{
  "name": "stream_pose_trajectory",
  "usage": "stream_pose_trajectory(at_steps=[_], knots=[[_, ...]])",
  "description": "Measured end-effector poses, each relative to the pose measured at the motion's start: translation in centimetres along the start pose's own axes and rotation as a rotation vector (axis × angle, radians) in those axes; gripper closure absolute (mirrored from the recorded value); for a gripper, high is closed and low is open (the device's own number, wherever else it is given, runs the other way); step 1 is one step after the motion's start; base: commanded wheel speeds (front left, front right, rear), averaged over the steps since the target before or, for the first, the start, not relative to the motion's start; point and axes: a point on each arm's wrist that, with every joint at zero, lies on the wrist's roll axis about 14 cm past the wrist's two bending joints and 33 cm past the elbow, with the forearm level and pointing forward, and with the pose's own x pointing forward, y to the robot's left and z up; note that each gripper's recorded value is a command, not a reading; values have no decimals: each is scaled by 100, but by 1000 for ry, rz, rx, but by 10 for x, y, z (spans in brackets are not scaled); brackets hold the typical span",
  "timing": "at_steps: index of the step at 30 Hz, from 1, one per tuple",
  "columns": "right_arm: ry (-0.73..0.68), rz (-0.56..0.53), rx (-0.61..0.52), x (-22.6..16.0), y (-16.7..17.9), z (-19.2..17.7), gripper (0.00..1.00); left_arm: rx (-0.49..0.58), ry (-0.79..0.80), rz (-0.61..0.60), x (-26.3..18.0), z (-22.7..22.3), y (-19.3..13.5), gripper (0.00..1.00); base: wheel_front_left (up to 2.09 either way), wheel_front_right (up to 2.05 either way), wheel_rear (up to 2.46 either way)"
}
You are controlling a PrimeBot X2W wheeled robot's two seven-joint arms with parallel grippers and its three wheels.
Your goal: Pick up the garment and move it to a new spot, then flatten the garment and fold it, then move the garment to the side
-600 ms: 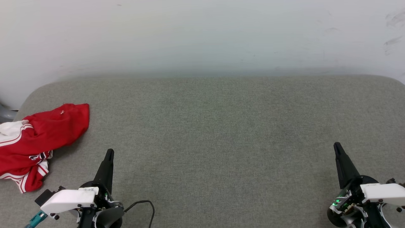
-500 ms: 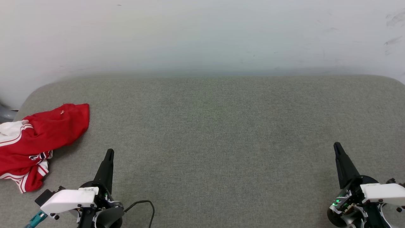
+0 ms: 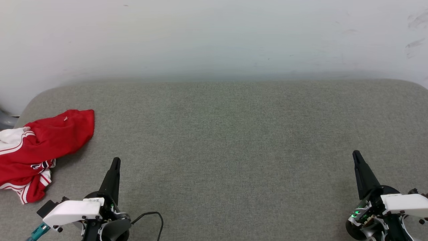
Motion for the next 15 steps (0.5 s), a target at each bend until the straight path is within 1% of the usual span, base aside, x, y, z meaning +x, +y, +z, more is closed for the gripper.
stream_pose_trajectory(at_steps=[11,12,15], knots=[[0,0,0,0,0,0,100,0,0,0,0,0,0,100,0,0,0],[0,0,0,0,0,0,0,0,0,0,0,0,0,0,0,0,0],[-2,-38,3,-5,-13,0,0,-3,2,36,-5,-1,12,0,0,0,0]])
